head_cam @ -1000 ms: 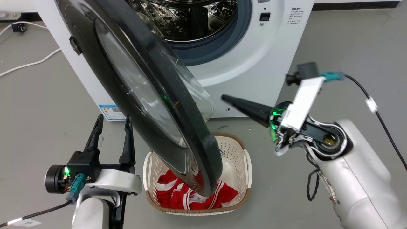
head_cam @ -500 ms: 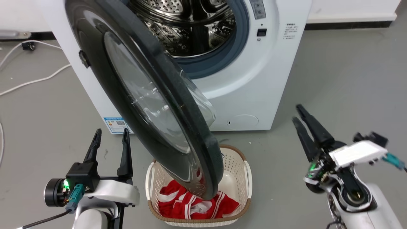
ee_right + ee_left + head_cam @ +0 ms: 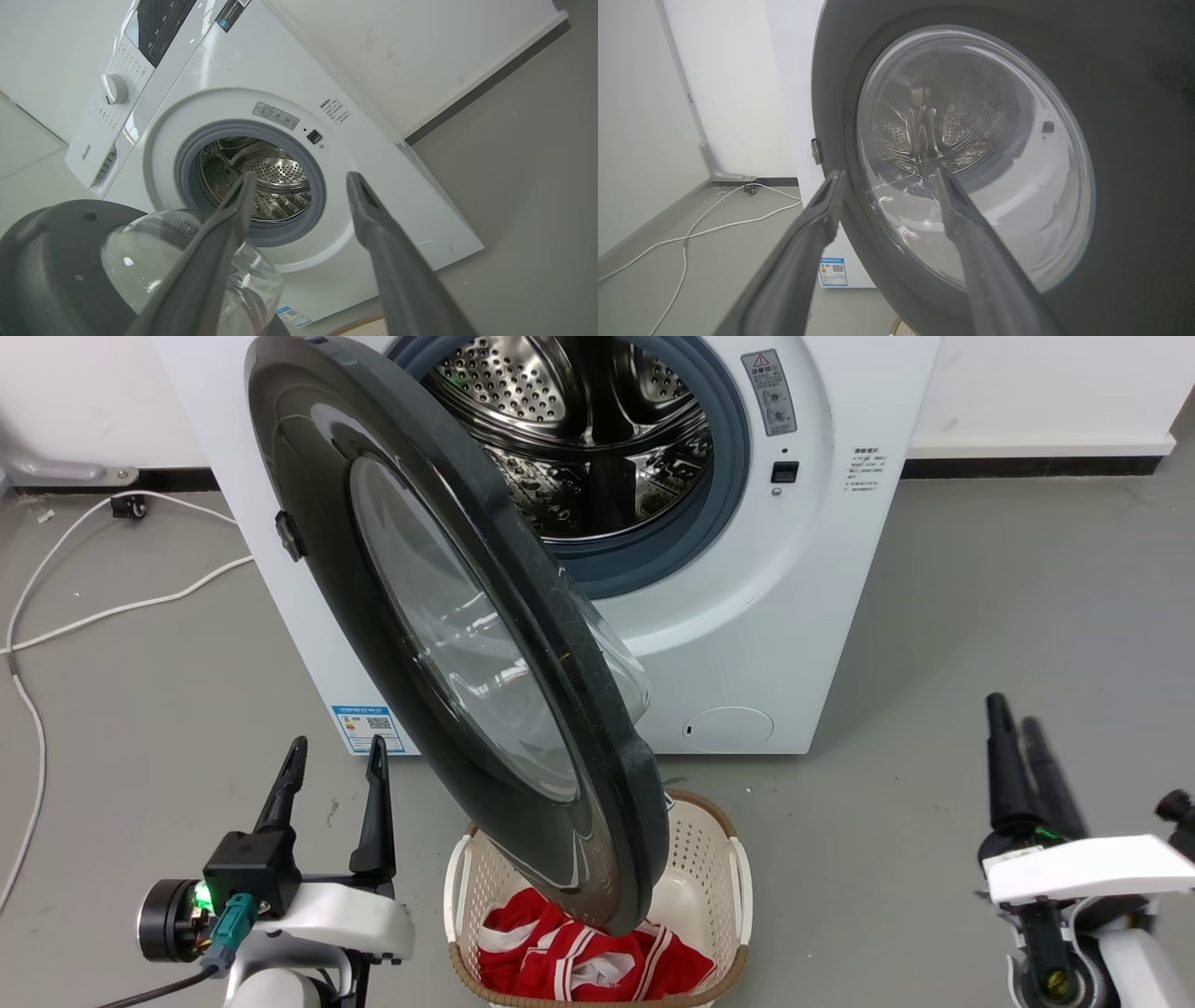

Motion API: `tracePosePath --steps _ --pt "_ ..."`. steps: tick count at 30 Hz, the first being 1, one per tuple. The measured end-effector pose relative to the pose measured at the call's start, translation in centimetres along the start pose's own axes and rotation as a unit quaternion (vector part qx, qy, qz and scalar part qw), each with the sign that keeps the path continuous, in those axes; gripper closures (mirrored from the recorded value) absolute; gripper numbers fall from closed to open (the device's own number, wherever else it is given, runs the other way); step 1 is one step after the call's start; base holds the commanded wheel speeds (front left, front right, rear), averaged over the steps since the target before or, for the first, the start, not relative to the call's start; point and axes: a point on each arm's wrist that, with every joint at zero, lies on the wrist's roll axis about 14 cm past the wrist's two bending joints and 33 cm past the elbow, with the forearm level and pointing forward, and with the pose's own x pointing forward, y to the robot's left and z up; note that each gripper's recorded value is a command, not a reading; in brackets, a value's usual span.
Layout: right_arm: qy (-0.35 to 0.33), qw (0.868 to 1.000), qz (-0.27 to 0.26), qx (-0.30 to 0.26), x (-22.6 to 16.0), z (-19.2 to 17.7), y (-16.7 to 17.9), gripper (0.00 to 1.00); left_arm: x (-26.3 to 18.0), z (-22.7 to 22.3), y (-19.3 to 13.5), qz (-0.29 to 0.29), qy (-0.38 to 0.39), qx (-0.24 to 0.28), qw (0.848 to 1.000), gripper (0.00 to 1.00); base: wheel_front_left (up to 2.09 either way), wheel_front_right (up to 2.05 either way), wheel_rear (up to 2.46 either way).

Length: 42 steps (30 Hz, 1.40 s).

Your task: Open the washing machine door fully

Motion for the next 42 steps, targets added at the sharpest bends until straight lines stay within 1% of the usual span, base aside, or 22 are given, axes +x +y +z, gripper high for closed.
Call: tracePosePath --steps 2,3,4,6,7,10,12,14,16,17,19,22,26,38,39,40,41,42 --pt "-0.013 0.997 0.008 -0.080 0.1 1.1 -0.1 0.00 0.0 0.1 0.0 0.001 -0.001 0.000 1.000 0.00 0.00 0.00 0.00" --pt "-0.018 0.991 0.014 -0.129 0.1 1.6 -0.1 0.00 -0.1 0.1 0.1 0.001 -0.002 0.000 1.000 0.00 0.00 0.00 0.00" --pt "-0.027 0.984 0.019 -0.173 0.2 2.3 0.0 0.00 -0.1 0.2 0.1 0.001 -0.003 0.000 1.000 0.00 0.00 0.00 0.00" --pt "-0.047 0.971 0.028 -0.233 0.3 3.2 0.9 0.00 -0.1 0.2 0.1 0.001 -0.003 0.001 1.000 0.00 0.00 0.00 0.00" --pt "-0.055 0.962 0.035 -0.267 0.2 3.5 1.5 0.00 -0.1 0.3 0.1 0.002 -0.004 0.001 1.000 0.00 0.00 0.00 0.00" --pt "-0.062 0.938 0.050 -0.336 -0.2 3.6 2.7 0.00 -0.1 0.3 0.2 0.003 -0.004 0.001 1.000 0.00 0.00 0.00 0.00" --pt "-0.060 0.924 0.054 -0.373 -0.7 3.5 3.0 0.00 -0.1 0.3 0.2 0.003 -0.004 0.001 1.000 0.00 0.00 0.00 0.00" --pt "-0.055 0.912 0.060 -0.402 -1.1 3.1 3.2 0.00 -0.1 0.3 0.3 0.004 -0.004 0.001 1.000 0.00 0.00 0.00 0.00" --pt "-0.044 0.904 0.065 -0.421 -1.5 2.5 3.2 0.00 -0.1 0.2 0.3 0.005 -0.004 0.002 1.000 0.00 0.00 0.00 0.00" --pt "-0.038 0.902 0.066 -0.425 -1.7 2.1 3.2 0.00 -0.1 0.2 0.4 0.005 -0.003 0.003 1.000 0.00 0.00 0.00 0.00" --pt "-0.025 0.904 0.064 -0.423 -2.0 1.5 2.9 0.00 -0.1 0.2 0.3 0.005 -0.003 0.004 1.000 0.00 0.00 0.00 0.00" --pt "-0.004 0.915 0.050 -0.400 -2.7 0.6 1.6 0.00 0.0 0.1 0.3 0.003 -0.002 0.005 1.000 0.00 0.00 0.00 0.00" --pt "0.009 0.922 0.040 -0.385 -3.0 0.0 0.8 0.00 0.1 0.1 0.2 0.002 -0.001 0.005 1.000 0.00 0.00 0.00 0.00" --pt "0.019 0.927 0.037 -0.373 -3.1 -0.8 0.3 0.00 0.3 -0.2 0.3 0.001 0.001 0.006 1.000 0.00 0.00 0.00 0.00" --pt "0.020 0.927 0.036 -0.373 -3.1 -0.8 0.3 0.00 0.3 -0.1 0.3 0.001 0.001 0.006 1.000 0.28 0.00 0.00 0.00" --pt "0.020 0.927 0.036 -0.372 -3.1 -0.9 0.2 0.00 0.3 -0.1 0.3 0.001 0.000 0.006 1.000 0.84 0.00 0.00 0.00" --pt "0.020 0.928 0.037 -0.371 -3.1 -0.9 0.3 0.00 0.3 -0.1 0.3 0.001 0.000 0.006 1.000 1.00 0.00 0.00 0.00" --pt "0.020 0.929 0.036 -0.368 -3.1 -0.9 0.3 0.00 0.3 0.0 0.3 0.001 -0.001 0.006 1.000 1.00 0.00 0.00 0.00"
